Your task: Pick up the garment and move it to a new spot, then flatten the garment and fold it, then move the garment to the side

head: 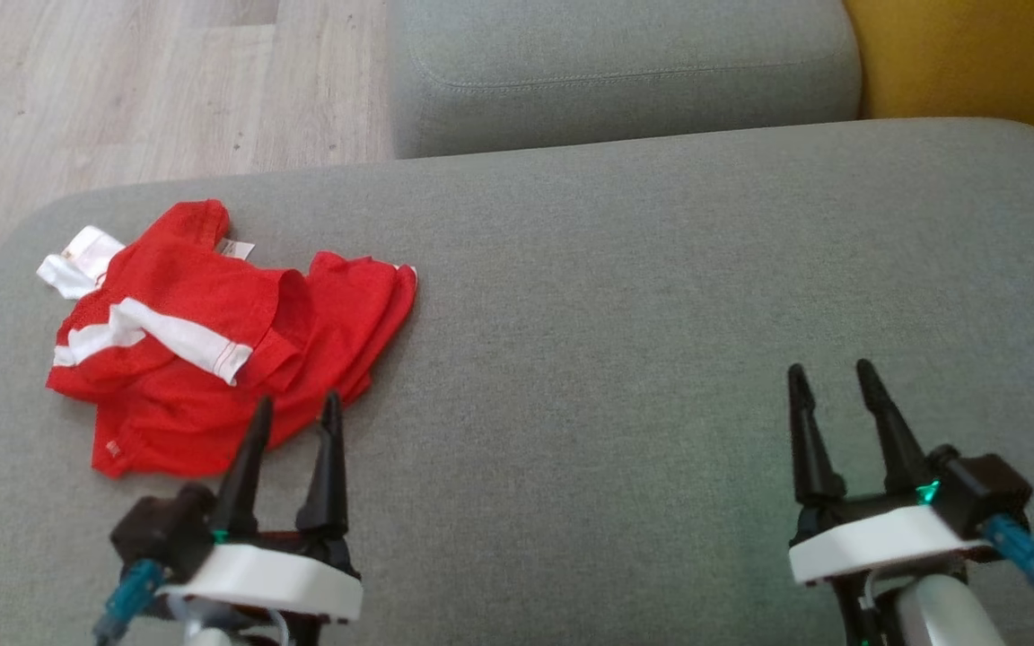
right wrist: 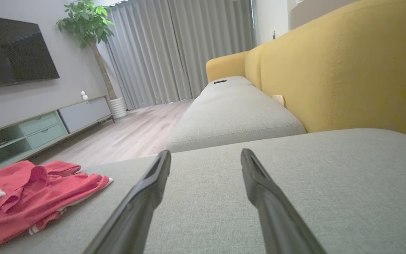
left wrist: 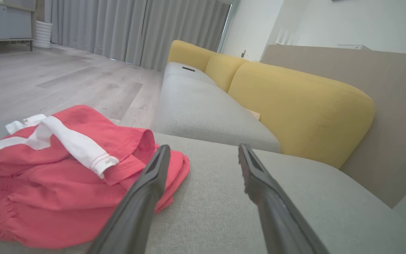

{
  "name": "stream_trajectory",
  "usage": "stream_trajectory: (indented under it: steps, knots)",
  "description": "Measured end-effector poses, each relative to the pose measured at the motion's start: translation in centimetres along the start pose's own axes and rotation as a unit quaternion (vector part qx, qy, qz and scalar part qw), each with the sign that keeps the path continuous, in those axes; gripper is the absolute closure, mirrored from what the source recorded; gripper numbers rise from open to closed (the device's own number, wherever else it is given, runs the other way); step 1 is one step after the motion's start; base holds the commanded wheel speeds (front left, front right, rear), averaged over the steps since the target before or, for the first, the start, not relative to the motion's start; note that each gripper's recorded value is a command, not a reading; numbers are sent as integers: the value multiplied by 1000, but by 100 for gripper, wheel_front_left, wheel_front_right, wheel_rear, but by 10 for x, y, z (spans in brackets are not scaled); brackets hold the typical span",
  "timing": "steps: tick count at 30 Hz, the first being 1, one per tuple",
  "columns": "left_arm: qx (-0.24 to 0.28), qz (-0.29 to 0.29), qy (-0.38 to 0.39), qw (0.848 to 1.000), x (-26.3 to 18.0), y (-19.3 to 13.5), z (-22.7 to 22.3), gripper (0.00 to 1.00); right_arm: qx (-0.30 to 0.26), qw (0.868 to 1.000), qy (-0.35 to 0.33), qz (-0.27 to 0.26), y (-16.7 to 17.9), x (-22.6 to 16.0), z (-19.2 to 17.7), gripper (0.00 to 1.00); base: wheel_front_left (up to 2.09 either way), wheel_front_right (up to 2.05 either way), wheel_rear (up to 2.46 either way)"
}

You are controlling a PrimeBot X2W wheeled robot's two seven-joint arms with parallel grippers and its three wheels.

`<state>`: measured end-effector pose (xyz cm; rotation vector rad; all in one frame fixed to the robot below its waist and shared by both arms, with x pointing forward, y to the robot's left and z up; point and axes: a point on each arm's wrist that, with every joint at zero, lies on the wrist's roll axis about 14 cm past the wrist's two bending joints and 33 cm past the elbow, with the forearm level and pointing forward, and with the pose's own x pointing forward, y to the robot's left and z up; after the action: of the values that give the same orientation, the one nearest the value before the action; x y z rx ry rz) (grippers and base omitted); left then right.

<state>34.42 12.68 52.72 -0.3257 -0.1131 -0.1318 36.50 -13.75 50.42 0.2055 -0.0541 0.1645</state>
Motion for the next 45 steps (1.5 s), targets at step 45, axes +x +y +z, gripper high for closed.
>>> stream_trajectory:
  steps: [45]
  knots:
    - [0, 133, -3, 991, -50, 73, 1, 0, 4, 987, 51, 150, 97, 19, -35, 0, 0, 0, 0]
